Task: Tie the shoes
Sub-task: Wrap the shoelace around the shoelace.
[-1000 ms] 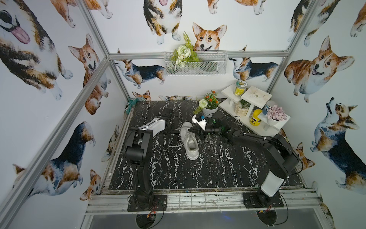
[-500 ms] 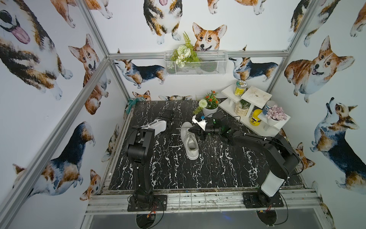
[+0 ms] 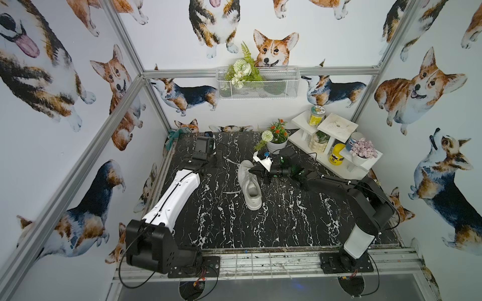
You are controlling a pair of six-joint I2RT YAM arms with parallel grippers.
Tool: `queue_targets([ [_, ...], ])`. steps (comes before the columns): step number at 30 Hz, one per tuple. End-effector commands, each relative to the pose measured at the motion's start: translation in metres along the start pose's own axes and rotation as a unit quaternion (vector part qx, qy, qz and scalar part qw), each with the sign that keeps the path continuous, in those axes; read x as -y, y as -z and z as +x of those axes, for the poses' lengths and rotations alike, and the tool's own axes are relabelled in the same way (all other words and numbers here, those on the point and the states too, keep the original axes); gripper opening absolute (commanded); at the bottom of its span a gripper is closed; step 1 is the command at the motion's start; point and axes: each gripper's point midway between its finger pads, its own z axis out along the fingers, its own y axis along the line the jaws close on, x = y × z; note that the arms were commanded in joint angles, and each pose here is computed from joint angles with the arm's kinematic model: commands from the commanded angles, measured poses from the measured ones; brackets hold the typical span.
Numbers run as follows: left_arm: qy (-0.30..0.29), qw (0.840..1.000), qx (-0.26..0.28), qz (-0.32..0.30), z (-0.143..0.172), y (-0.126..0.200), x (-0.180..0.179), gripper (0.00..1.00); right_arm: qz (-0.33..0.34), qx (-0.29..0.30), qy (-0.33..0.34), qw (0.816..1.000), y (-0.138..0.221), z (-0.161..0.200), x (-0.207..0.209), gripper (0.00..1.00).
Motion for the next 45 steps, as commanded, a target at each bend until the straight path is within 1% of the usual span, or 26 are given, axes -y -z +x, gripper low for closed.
queue_targets([
  [1, 0.003, 1.000, -0.002, -0.004, 0.007, 0.030, -0.005, 0.00, 0.006, -0.003, 0.001, 1.000, -0.001, -0.001, 0.003, 0.00],
  [4, 0.009, 1.000, 0.004, 0.016, 0.013, 0.061, -0.002, 0.00, 0.012, -0.004, -0.002, 1.000, -0.002, -0.001, 0.006, 0.00],
  [9, 0.015, 0.996, 0.013, 0.089, 0.032, 0.107, 0.022, 0.00, 0.017, -0.004, -0.012, 1.000, -0.004, -0.002, 0.009, 0.00],
  [13, 0.024, 0.988, 0.028, 0.152, 0.043, 0.138, 0.044, 0.00, 0.023, -0.008, -0.014, 1.000, -0.005, -0.001, 0.012, 0.00],
  [17, 0.043, 0.977, 0.040, 0.207, 0.047, 0.157, 0.061, 0.00, 0.027, -0.009, -0.015, 0.999, -0.006, -0.003, 0.015, 0.00],
  [20, 0.046, 0.969, 0.032, 0.241, 0.053, 0.157, 0.076, 0.00, 0.030, -0.011, -0.015, 0.999, -0.007, -0.004, 0.017, 0.00],
  [23, 0.037, 0.967, 0.016, 0.251, 0.061, 0.149, 0.090, 0.00, 0.033, -0.015, -0.018, 0.999, -0.008, -0.003, 0.020, 0.00],
  [27, 0.021, 0.965, 0.012, 0.263, 0.068, 0.145, 0.112, 0.00, 0.039, -0.018, -0.021, 0.999, -0.008, -0.002, 0.025, 0.00],
  [31, 0.002, 0.954, -0.002, 0.301, 0.079, 0.139, 0.152, 0.00, 0.036, -0.021, -0.021, 0.999, -0.010, -0.002, 0.026, 0.00],
  [36, -0.052, 0.940, -0.008, 0.336, 0.088, 0.145, 0.209, 0.00, 0.028, -0.014, -0.027, 0.999, -0.007, -0.003, 0.026, 0.00],
  [41, -0.082, 0.924, -0.030, 0.372, 0.102, 0.140, 0.251, 0.00, 0.019, -0.009, -0.028, 0.999, -0.004, -0.004, 0.027, 0.00],
  [45, -0.095, 0.913, -0.048, 0.393, 0.115, 0.130, 0.276, 0.00, 0.020, -0.013, -0.026, 0.999, -0.001, -0.002, 0.030, 0.00],
])
